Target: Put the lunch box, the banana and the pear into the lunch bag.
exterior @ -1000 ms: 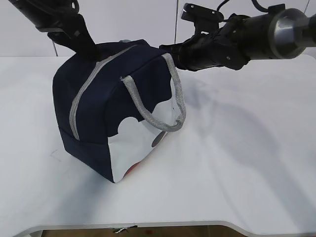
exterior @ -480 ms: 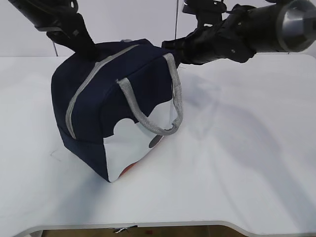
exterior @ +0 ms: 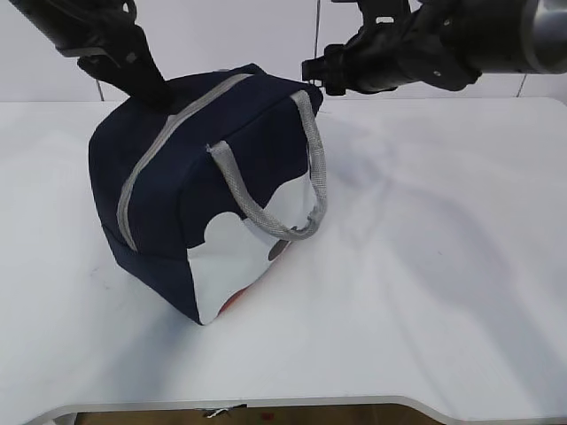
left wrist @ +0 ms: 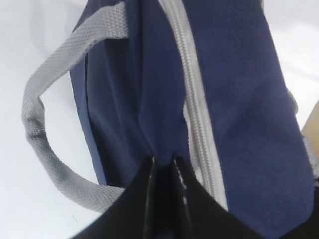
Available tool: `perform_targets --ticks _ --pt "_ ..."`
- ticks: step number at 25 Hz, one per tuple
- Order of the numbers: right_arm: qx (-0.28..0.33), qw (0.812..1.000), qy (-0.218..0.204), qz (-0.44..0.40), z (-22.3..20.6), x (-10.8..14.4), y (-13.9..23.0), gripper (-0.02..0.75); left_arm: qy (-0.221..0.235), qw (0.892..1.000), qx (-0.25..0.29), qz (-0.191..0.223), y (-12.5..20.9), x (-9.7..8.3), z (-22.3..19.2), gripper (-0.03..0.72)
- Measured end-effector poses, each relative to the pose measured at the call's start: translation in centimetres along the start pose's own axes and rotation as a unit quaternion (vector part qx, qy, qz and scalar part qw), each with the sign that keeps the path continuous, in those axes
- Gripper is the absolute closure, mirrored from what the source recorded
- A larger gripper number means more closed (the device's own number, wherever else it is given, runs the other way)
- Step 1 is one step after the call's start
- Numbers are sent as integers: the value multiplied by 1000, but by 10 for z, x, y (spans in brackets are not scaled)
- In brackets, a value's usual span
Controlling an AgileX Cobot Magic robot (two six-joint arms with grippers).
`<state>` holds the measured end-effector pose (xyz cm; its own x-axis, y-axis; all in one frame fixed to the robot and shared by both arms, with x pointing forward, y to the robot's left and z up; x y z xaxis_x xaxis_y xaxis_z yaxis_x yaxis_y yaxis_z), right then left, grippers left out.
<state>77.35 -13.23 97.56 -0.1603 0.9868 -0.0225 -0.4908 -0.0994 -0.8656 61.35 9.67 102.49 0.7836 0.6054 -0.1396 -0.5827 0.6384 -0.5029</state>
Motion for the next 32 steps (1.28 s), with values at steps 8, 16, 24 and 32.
perform_targets --ticks 8,16,24,32 --pt "-57 996 17 71 41 -10 -51 307 3 1000 -6 22 -2 -2 2 494" --pt "-71 991 32 113 49 -18 -65 309 19 999 2 34 0 -5 -4 448" --pt "-61 989 41 130 43 -21 -58 309 33 998 8 51 1 -6 -13 431" --pt "-74 975 67 198 68 -32 -78 309 -12 996 37 77 13 10 -13 424"
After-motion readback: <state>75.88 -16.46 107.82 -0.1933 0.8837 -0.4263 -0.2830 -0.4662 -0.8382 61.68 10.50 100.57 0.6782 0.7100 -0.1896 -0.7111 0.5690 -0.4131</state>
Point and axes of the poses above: a point on each arm's last joint axis where the gripper is mounted, z pointing back along that axis away from the gripper, x along the wrist's bending axis when the last joint is at zero, y = z × x, the point moved 10 cm from there along -z, pointing out along that axis toward the gripper, and after that the axes turned 2 degrees about z, right-handed, at the moved point
